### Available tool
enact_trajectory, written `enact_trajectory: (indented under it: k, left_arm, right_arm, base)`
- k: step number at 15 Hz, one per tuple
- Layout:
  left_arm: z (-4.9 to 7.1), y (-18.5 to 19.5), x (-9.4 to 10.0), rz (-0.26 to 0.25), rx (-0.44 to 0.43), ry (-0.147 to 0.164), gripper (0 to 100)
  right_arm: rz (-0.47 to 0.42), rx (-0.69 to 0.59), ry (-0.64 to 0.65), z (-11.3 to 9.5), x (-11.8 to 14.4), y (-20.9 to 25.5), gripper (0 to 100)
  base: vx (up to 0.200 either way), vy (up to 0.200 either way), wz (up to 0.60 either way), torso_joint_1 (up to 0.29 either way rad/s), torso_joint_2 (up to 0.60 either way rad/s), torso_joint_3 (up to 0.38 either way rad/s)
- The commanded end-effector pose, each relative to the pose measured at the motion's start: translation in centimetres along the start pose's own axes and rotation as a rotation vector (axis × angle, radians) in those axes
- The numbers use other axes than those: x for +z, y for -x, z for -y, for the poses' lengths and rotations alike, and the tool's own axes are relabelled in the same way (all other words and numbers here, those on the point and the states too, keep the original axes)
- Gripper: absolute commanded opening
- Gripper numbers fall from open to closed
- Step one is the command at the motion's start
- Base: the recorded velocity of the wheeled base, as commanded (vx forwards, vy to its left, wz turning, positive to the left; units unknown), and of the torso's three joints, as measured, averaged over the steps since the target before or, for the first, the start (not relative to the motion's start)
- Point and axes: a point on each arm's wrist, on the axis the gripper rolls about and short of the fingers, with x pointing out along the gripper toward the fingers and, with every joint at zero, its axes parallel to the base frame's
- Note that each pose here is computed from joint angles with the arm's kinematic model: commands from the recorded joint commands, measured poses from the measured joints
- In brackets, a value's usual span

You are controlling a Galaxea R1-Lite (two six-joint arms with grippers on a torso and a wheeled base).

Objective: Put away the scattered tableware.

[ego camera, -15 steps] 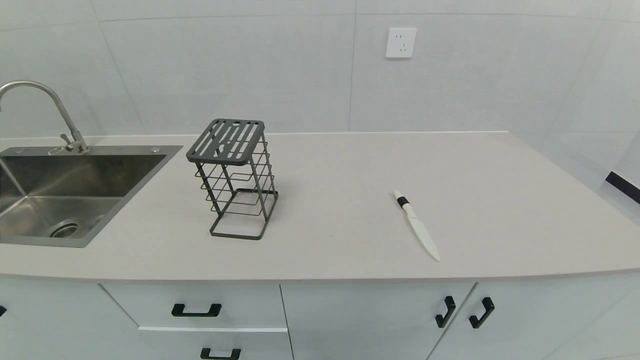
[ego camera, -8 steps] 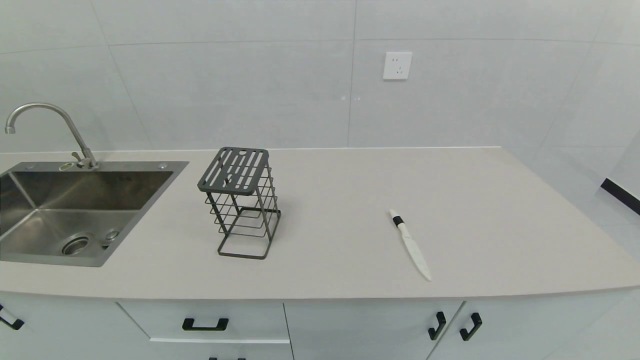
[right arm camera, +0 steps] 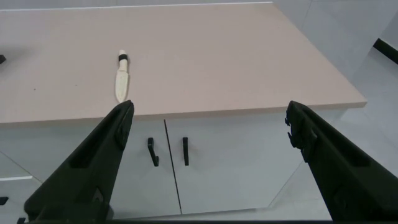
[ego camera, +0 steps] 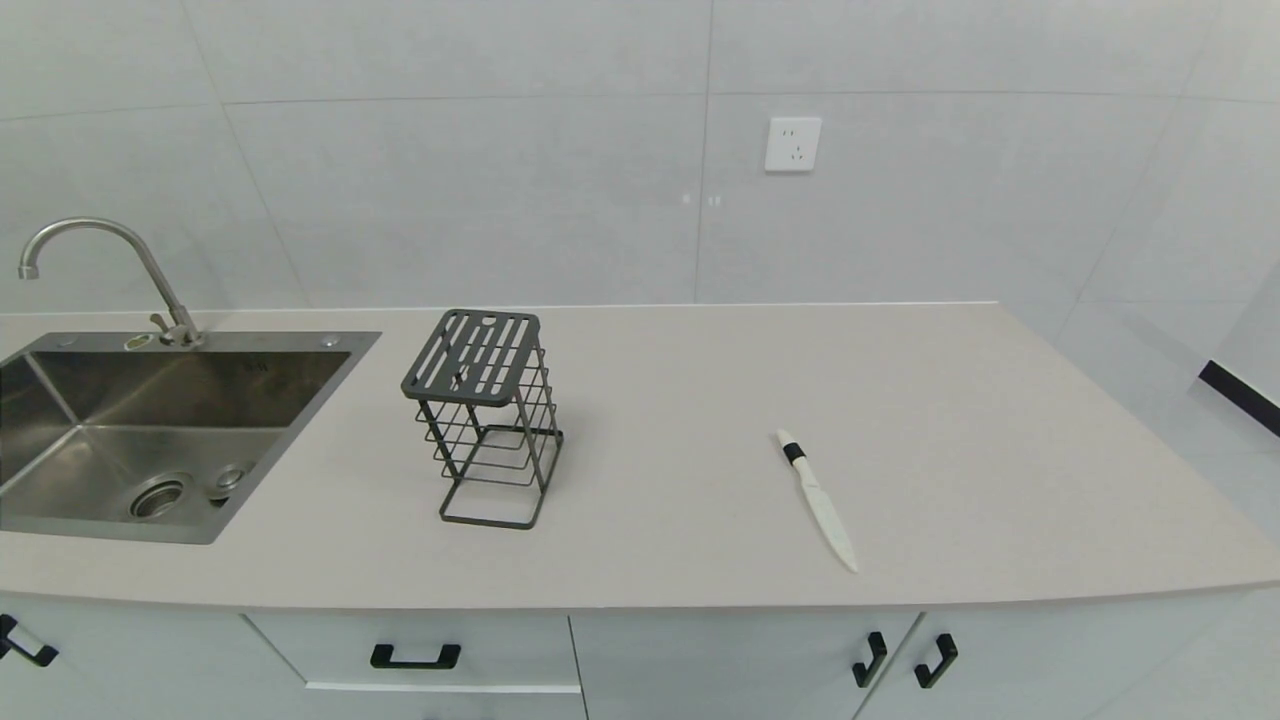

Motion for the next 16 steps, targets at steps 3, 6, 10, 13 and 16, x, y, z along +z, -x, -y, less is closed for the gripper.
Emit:
enact_trajectory:
  k: [3, 6, 10, 13, 16]
  left_arm:
    - [0.0, -0.02, 0.0, -0.003, 0.003, -0.002, 100]
    - [0.0, -0.01, 0.01, 0.0, 0.003, -0.001, 100]
    - [0.0, -0.01, 0.01, 0.0, 0.003, -0.002, 100]
    - [0.0, -0.01, 0.01, 0.0, 0.003, -0.002, 100]
    - [0.0, -0.01, 0.0, -0.002, 0.001, -0.001, 100]
  right_arm:
    - [0.0, 0.0, 0.001, 0.0, 0.01, 0.0, 100]
    - [-0.002, 0.0, 0.001, 0.0, -0.01, 0.0, 100]
    - [0.0, 0.0, 0.001, 0.0, 0.01, 0.0, 100]
    - [0.0, 0.0, 0.001, 0.0, 0.01, 0.0, 100]
    - [-0.002, 0.0, 0.001, 0.0, -0.01, 0.0, 100]
  base:
    - [0.2, 0.0, 0.0, -0.001, 0.0, 0.004]
    - [0.0, 0.0, 0.0, 0.0, 0.0, 0.0]
    - [0.0, 0.0, 0.0, 0.0, 0.0, 0.0]
    - [0.0, 0.0, 0.0, 0.0, 0.0, 0.0]
    - [0.0, 0.0, 0.0, 0.098, 0.0, 0.098]
